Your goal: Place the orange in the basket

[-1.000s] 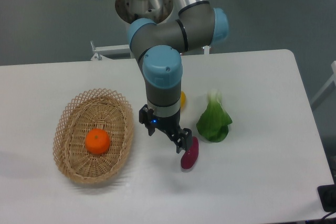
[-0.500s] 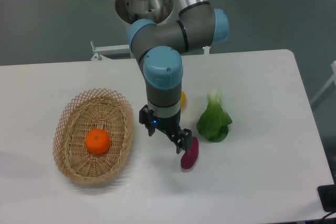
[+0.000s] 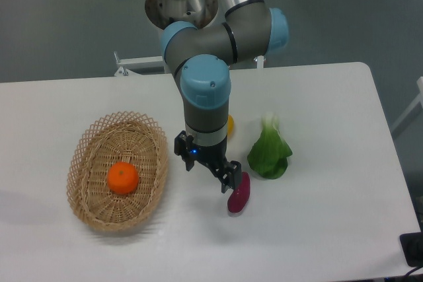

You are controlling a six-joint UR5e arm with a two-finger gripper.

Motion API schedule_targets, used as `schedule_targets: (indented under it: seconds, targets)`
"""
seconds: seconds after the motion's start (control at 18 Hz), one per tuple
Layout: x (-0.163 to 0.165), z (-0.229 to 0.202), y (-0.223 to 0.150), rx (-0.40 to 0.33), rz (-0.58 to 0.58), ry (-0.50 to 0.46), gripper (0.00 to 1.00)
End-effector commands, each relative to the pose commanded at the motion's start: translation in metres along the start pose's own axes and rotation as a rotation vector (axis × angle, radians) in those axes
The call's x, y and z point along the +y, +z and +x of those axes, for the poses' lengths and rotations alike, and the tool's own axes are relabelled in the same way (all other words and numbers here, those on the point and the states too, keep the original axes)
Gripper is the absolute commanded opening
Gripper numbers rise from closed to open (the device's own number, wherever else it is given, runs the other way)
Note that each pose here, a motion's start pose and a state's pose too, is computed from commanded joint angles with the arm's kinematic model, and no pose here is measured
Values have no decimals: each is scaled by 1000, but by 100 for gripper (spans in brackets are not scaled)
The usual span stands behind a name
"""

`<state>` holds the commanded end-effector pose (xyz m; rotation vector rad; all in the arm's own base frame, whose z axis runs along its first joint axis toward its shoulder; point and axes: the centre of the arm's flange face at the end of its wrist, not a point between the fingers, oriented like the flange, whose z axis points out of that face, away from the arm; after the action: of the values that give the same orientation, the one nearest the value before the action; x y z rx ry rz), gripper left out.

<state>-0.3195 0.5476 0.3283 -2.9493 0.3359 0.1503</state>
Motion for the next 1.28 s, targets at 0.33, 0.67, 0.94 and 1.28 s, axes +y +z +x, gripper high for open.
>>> schedule_targets:
  seconds: [0.33,0.67,0.94,1.28]
  targets:
    - [0,-2,0,-8,2,-7,100]
    - [2,0,1,-5,-2,-9,100]
    - [1,-1,-5,-13,8,-8,100]
    - [3,-1,-3,-12,-4,3,100]
